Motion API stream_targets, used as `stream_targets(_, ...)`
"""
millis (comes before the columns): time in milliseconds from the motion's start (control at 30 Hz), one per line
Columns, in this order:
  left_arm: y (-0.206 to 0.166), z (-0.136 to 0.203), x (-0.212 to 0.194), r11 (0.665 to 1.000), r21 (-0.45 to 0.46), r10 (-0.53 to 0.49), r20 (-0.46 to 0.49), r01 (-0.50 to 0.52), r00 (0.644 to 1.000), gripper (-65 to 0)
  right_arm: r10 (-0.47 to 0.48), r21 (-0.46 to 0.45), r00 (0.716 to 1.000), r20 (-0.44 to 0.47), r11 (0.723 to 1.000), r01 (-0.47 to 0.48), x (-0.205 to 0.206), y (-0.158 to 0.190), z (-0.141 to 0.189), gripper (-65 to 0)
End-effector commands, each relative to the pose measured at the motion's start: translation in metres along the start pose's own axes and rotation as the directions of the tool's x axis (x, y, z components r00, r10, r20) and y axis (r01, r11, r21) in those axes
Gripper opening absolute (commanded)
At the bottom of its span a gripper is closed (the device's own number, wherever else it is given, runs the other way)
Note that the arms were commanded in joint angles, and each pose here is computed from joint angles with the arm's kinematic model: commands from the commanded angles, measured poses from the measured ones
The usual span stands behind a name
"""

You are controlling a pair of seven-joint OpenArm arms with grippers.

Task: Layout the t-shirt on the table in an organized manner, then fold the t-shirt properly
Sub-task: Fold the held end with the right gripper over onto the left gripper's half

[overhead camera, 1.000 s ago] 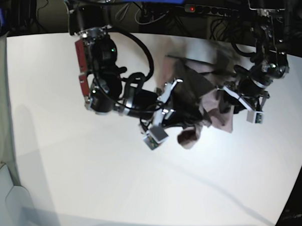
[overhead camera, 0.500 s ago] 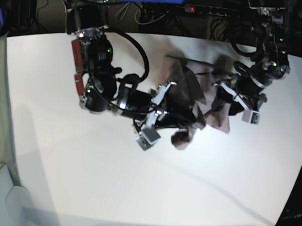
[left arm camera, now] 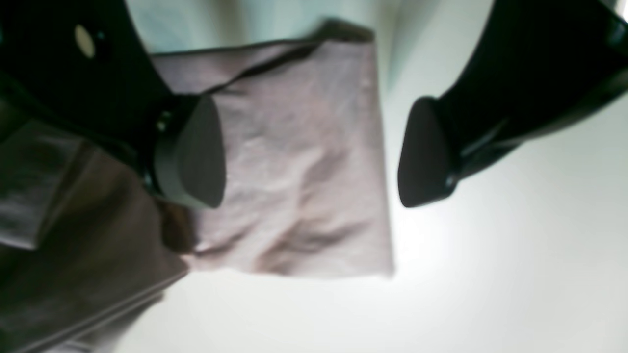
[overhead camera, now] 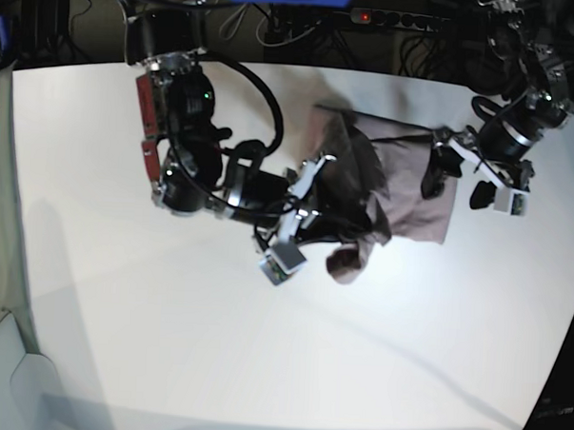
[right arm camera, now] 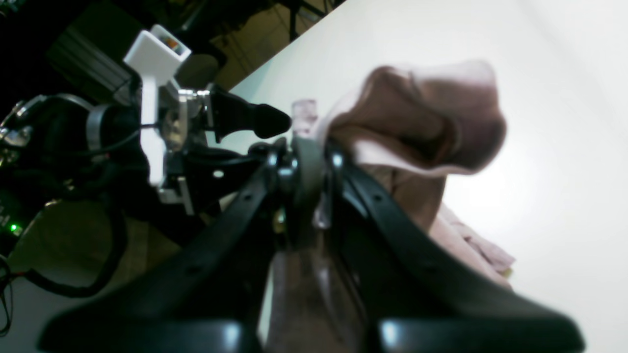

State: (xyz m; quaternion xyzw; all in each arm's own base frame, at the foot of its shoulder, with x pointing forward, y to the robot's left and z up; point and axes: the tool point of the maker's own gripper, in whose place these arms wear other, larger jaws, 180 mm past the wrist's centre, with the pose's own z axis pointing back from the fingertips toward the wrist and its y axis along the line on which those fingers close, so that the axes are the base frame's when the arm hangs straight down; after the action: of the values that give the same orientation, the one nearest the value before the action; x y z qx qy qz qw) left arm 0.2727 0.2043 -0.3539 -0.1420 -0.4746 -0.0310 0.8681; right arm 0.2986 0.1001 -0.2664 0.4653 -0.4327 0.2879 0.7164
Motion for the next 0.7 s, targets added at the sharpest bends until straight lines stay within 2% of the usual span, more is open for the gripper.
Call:
stream_targets(0,0.006,0.008,0.014,1.0,0.009,0.001,0.058,-0.002,0.998,-11.4,0.013,0.021,0.998,0.066,1.0,-0.015,0.021,0.006,-0.001,-65.0)
stream_targets(133,0.032,0.031,0.022,0.996,0.055,0.064,0.122,-0.071,0.991,-11.5,0.023,0.013,0.997,0.067,1.0,-0.024,0.023,0.003,0.001,-65.0)
stream_targets(267,0.06,0.053,0.03,0.991,0.108,0.065,0.152,-0.082,0.986,-11.5,0.054,-0.028,0.997,0.06,0.998,-0.052,0.026,-0.01,0.015,-65.0)
stream_targets(400,0.079,0.07,0.034,0.985,0.153,0.056,0.164,-0.082,0.985,-11.5,0.081,-0.026,0.994,0.069,0.997,-0.079,0.031,-0.003,0.019,-65.0)
stream_targets(533,0.086,0.08,0.041,0.981,0.177,0.051,0.191,-0.085,0.98,-11.5,0.082,0.061,0.996,0.037,0.995,-0.084,0.02,0.02,-0.003,-65.0)
stream_targets(667,0.089,0.083,0.041,0.979,0.186,0.051,0.194,-0.088,0.98,-11.5,0.022,0.13,0.998,0.057,0.991,-0.029,0.011,0.037,-0.025,-65.0)
